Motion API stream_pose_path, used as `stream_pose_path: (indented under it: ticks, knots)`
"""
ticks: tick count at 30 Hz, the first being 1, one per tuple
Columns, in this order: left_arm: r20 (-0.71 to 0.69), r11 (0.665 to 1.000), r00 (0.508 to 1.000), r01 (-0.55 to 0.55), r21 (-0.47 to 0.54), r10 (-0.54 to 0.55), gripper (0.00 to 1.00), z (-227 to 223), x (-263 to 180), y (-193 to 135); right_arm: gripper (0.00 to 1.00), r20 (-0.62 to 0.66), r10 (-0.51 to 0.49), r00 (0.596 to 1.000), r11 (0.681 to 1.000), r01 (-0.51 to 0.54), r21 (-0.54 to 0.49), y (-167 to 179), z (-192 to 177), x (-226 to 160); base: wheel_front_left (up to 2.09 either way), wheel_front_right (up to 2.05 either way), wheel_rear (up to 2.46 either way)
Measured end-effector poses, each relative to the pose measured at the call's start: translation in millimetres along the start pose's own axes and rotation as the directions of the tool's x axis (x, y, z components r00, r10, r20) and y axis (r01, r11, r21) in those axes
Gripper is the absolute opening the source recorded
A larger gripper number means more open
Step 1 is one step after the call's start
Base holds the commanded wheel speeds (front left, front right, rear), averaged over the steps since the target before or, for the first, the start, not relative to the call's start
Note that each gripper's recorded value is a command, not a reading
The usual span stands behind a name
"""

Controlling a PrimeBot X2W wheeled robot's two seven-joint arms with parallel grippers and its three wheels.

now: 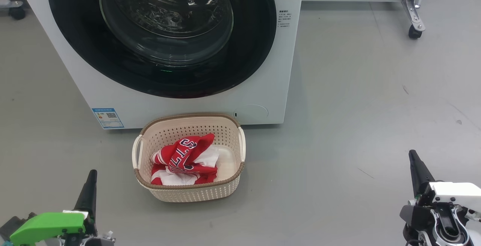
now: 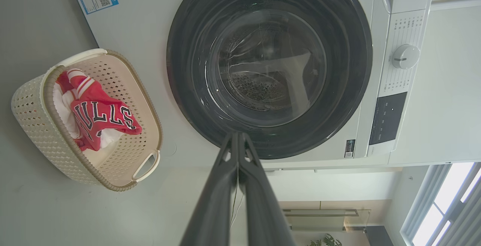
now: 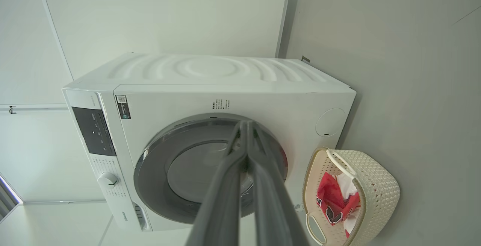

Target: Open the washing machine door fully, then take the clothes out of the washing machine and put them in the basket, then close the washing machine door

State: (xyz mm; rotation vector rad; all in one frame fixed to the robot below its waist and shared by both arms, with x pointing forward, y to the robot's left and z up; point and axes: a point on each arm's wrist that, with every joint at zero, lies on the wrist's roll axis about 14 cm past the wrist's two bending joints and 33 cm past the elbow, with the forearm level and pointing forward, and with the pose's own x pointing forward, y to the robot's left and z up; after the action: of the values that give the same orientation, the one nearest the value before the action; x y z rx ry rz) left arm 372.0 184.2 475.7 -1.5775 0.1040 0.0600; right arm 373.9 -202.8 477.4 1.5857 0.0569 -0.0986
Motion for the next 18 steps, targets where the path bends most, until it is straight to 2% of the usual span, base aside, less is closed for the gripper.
stream_pose_path:
  ticks: [18]
  knots:
    - [0.002, 1.0, 1.0, -0.001, 0.0, 0.001, 0.0, 0.7, -0.2, 1.5, 0.0, 0.003, -0.003, 1.0, 1.0, 0.003, 0.001, -1.2, 0.9, -0.2, 0.0, 0.0, 0.0]
